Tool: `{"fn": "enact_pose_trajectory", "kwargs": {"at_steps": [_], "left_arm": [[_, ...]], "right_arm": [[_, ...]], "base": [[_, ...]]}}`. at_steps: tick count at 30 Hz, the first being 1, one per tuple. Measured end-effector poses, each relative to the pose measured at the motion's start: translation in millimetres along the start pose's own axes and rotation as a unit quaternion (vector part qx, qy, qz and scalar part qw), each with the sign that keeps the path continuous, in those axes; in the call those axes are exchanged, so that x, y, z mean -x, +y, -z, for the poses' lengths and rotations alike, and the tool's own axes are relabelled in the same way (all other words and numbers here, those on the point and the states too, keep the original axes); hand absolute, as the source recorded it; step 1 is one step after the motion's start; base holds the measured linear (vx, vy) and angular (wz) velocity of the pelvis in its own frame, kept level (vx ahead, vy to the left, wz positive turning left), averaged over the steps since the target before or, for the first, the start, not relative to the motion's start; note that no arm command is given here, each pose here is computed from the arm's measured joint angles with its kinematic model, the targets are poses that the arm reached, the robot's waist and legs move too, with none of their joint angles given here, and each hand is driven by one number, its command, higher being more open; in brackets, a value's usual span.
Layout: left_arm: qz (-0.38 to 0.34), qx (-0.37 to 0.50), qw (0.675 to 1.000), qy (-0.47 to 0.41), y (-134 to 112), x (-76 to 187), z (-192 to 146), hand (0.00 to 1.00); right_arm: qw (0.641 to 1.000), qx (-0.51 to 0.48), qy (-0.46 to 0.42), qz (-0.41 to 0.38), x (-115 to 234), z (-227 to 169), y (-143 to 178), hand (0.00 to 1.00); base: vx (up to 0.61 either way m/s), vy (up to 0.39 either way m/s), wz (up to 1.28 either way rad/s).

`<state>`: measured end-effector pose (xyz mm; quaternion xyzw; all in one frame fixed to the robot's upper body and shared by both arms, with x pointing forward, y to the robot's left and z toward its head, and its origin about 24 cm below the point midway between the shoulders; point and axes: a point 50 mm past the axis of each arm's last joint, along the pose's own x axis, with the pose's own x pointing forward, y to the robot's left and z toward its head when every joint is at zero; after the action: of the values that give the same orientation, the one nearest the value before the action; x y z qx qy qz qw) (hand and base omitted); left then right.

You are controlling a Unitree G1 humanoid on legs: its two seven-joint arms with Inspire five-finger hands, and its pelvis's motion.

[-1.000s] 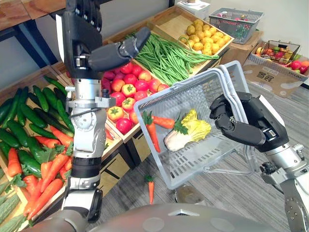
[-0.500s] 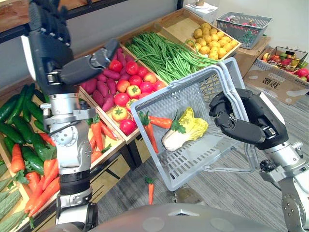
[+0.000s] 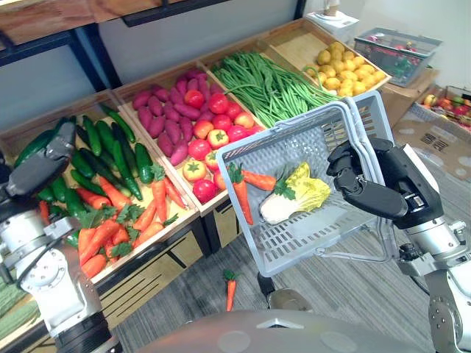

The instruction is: Pick vegetable in the basket

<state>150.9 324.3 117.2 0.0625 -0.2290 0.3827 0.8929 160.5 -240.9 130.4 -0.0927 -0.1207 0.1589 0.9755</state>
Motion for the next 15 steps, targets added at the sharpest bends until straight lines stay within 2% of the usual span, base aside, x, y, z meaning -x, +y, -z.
{"fn": "enact_pose_trajectory", "kwargs": {"at_steps": [2,6,11,15], "left_arm": [[-0.031,-0.016,0.999,0.026,13.7,3.2,11.4,1.00],[-0.145,-0.027,0.986,0.083,53.0,14.5,35.4,1.00],[-0.296,-0.032,0.941,0.164,100.7,44.5,66.7,1.00],[-0.386,-0.026,0.900,0.199,131.2,69.8,78.3,1.00]], "right_arm": [[1.000,-0.002,0.004,0.003,0.4,2.0,-1.0,0.00],[1.000,-0.006,0.013,0.004,-0.3,6.9,-2.7,0.00],[0.999,-0.023,0.028,0.009,-1.5,16.9,-2.7,0.00],[0.999,-0.030,0.032,0.011,-2.2,20.0,-1.0,0.00]], "base": [[-0.01,-0.017,0.34],[-0.01,-0.026,0.46],[0.00,-0.022,0.41],[0.00,-0.019,0.30]]}}
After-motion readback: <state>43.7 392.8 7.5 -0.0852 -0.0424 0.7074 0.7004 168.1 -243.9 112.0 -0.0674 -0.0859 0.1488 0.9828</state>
